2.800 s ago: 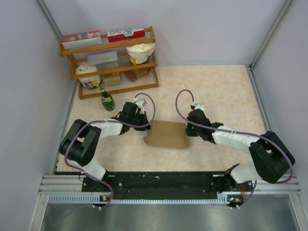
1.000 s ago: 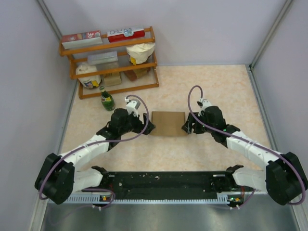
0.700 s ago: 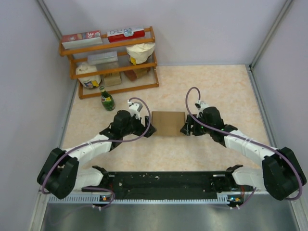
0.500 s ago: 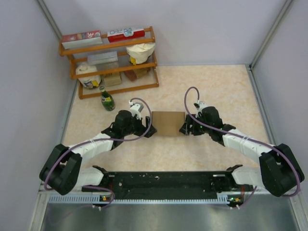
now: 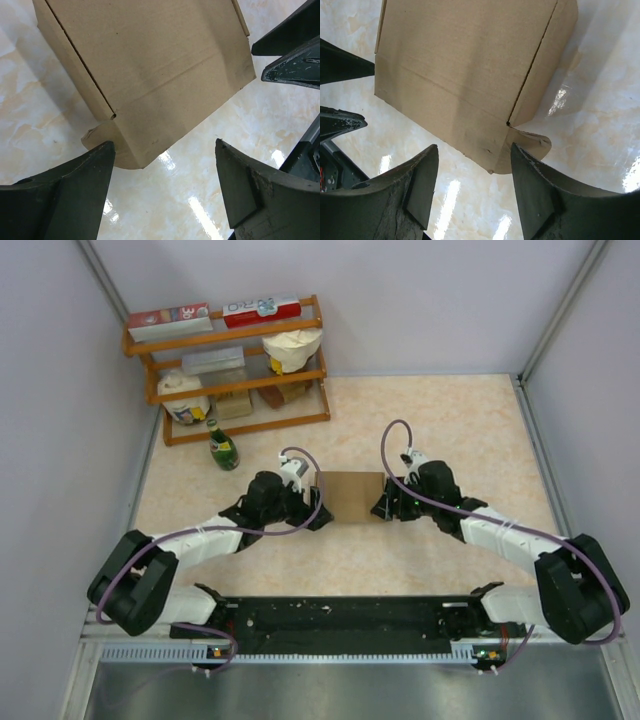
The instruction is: Fold the paper box
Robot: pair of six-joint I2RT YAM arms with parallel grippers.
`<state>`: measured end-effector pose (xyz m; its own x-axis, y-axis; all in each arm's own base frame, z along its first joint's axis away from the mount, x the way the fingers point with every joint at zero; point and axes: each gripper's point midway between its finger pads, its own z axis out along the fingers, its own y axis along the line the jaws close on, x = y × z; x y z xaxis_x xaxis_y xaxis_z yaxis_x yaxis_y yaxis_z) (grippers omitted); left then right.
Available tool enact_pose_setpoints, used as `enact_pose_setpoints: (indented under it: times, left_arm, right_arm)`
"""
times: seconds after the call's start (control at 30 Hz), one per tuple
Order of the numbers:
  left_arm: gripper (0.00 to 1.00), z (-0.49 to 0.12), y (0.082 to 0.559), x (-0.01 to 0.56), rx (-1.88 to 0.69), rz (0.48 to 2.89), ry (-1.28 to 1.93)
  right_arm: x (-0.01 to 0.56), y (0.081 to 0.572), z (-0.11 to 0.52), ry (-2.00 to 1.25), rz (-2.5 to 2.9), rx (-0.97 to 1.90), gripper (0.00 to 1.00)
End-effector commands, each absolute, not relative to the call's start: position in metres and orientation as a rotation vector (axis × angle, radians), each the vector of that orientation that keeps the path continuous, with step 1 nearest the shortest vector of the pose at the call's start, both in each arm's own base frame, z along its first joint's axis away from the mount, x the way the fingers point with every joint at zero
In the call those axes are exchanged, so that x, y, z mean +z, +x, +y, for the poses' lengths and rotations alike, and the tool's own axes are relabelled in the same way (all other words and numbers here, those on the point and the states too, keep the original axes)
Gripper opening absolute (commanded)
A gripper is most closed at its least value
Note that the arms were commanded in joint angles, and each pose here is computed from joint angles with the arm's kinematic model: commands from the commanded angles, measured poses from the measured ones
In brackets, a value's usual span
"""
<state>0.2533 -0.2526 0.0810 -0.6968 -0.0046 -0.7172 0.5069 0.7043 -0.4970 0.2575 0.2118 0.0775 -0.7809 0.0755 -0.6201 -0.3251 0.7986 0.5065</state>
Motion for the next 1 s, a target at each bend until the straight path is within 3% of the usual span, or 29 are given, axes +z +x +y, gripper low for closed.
enact_pose_setpoints:
  times: [0.0,0.77,0.97]
  left_arm:
    - [0.84,-0.265,0.262,0.101,-0.960,2.112,0.388]
    - [0.80,-0.279,0.259,0.099,-1.023,2.118,0.400]
    - [0.80,-0.272,0.261,0.100,-0.967,2.119,0.400]
  right_arm:
    - [0.082,0.258,0.223,-0.207,2.308,0.886,0.58]
    - [0.076,0.255,0.228,-0.209,2.328,0.926,0.55]
    - [0.076,0.258,0.220,-0.223,2.327,0.859,0.58]
